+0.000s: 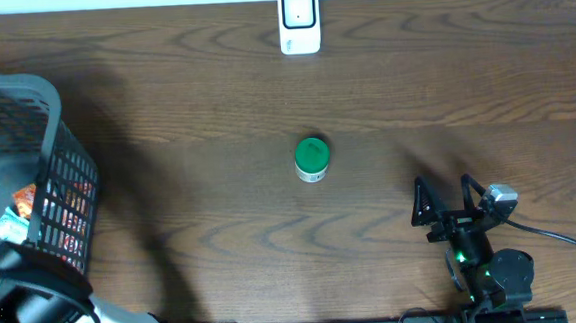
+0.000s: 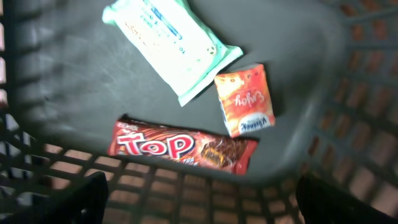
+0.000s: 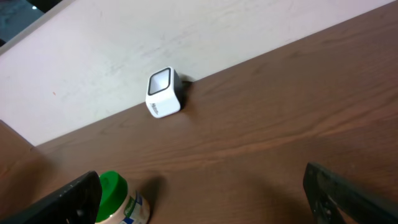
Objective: Scan the item barcode
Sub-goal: 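Reach left gripper into basket and grasp the orange box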
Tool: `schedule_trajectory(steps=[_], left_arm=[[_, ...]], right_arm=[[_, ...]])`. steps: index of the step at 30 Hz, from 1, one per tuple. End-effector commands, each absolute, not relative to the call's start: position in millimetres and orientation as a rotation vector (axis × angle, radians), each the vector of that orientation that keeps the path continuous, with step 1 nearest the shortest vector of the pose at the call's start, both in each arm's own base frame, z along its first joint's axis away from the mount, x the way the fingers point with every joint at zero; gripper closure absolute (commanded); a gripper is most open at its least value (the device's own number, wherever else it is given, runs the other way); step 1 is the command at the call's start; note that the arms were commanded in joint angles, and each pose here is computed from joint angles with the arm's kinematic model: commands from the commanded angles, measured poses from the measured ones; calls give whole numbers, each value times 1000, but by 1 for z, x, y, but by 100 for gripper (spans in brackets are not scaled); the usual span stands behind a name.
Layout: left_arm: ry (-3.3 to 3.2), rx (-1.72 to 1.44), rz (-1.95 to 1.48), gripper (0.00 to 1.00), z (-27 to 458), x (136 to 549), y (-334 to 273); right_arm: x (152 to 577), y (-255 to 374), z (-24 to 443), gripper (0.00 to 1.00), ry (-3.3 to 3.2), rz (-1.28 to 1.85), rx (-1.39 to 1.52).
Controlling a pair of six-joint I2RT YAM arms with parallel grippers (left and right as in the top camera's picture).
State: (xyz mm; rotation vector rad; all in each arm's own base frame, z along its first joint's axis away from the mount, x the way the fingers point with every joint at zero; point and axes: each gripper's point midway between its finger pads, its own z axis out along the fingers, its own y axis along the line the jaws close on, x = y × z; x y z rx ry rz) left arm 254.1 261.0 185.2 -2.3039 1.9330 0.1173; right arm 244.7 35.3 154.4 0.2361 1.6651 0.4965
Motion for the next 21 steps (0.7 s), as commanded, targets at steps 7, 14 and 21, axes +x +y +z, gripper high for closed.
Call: schedule_trajectory(steps=[7,14,21], left_arm=[[1771,-2512,262,3,122,294,254],[1735,-2616,313,3,78,304,252],[1743,-2650,337,0,47,308,255]], right_arm=[[244,36,153,1,1669,504,239],[244,36,153,1,1668,504,240],[244,36,153,1,1668,504,239]])
